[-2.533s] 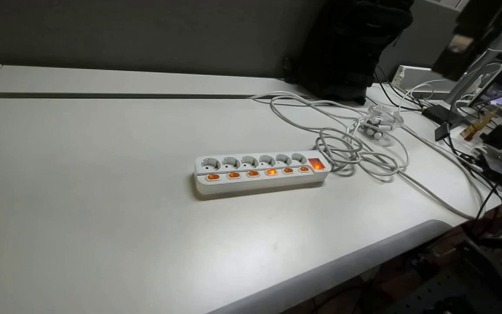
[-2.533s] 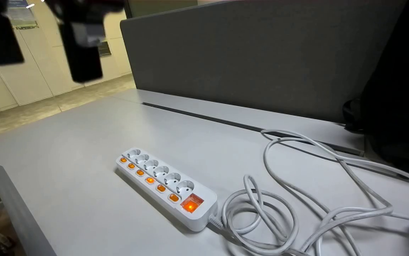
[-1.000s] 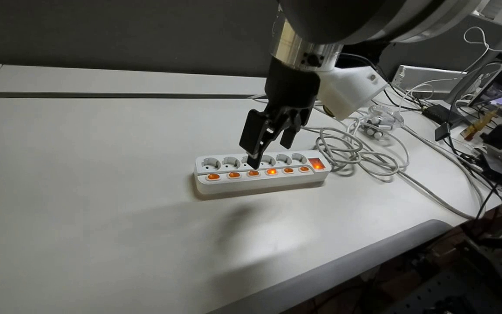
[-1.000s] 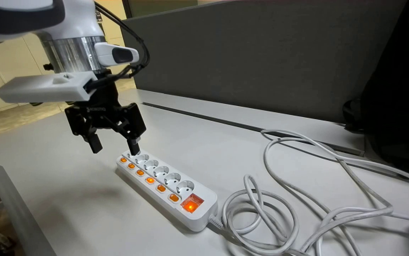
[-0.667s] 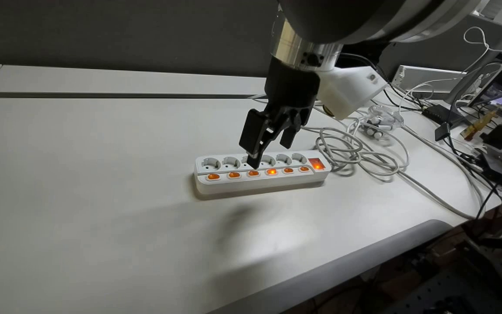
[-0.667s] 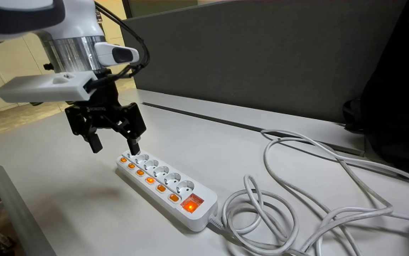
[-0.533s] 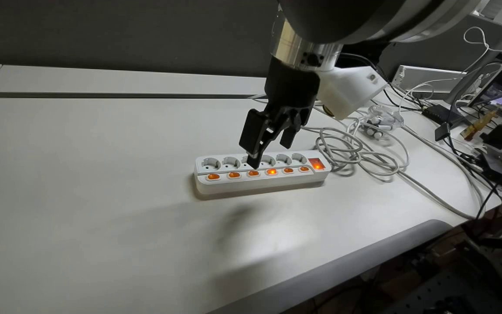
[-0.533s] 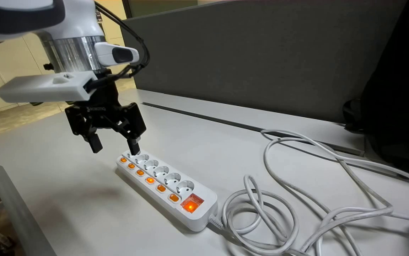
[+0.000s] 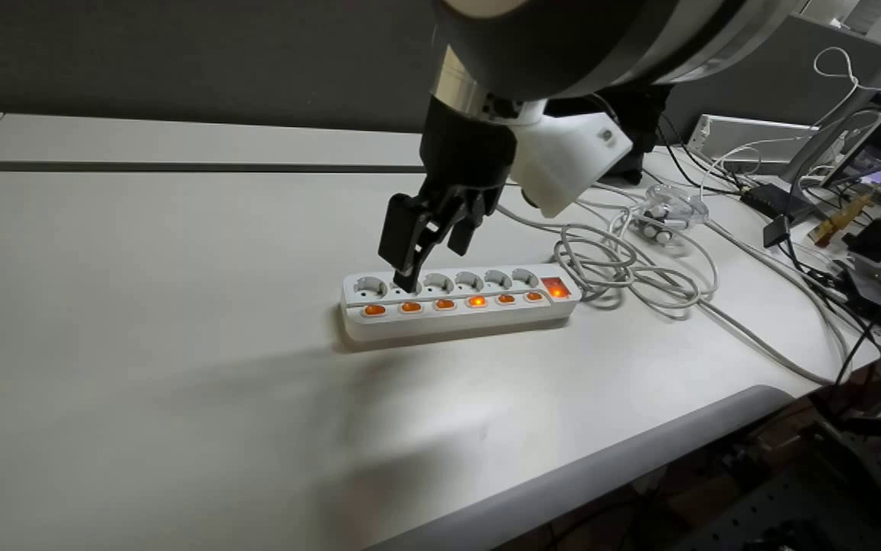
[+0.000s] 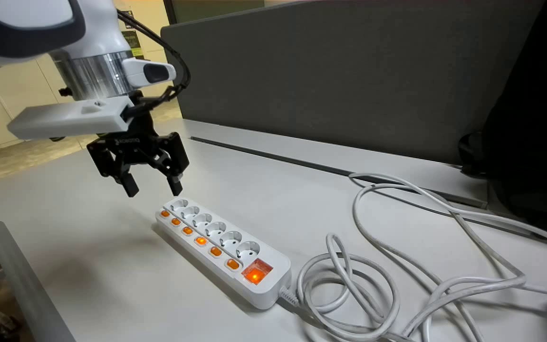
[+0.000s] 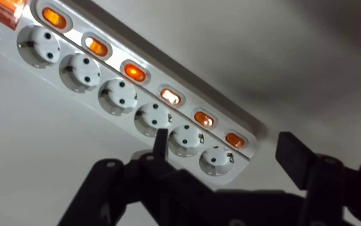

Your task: Turn on the first switch on the left side of the extension cable

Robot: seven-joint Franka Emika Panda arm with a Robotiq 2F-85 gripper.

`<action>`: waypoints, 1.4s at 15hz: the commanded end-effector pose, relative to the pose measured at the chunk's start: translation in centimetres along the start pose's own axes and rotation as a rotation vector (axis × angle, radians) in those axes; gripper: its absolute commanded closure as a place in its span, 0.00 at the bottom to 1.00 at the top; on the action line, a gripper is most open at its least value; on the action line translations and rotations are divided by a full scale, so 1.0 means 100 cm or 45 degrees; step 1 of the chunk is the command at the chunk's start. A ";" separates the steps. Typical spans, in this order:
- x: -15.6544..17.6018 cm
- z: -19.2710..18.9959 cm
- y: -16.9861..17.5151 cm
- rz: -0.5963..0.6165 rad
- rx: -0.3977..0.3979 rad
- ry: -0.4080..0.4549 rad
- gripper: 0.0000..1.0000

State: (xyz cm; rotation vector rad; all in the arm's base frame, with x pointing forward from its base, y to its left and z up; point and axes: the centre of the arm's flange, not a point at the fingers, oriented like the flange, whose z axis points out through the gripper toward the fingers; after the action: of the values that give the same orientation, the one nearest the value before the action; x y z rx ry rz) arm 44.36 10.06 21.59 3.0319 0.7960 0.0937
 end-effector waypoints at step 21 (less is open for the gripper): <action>0.037 0.037 -0.045 -0.052 -0.083 0.082 1.00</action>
State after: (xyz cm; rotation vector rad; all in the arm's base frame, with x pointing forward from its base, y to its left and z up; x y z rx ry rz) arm 45.77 15.64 18.04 2.9687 0.9017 0.1613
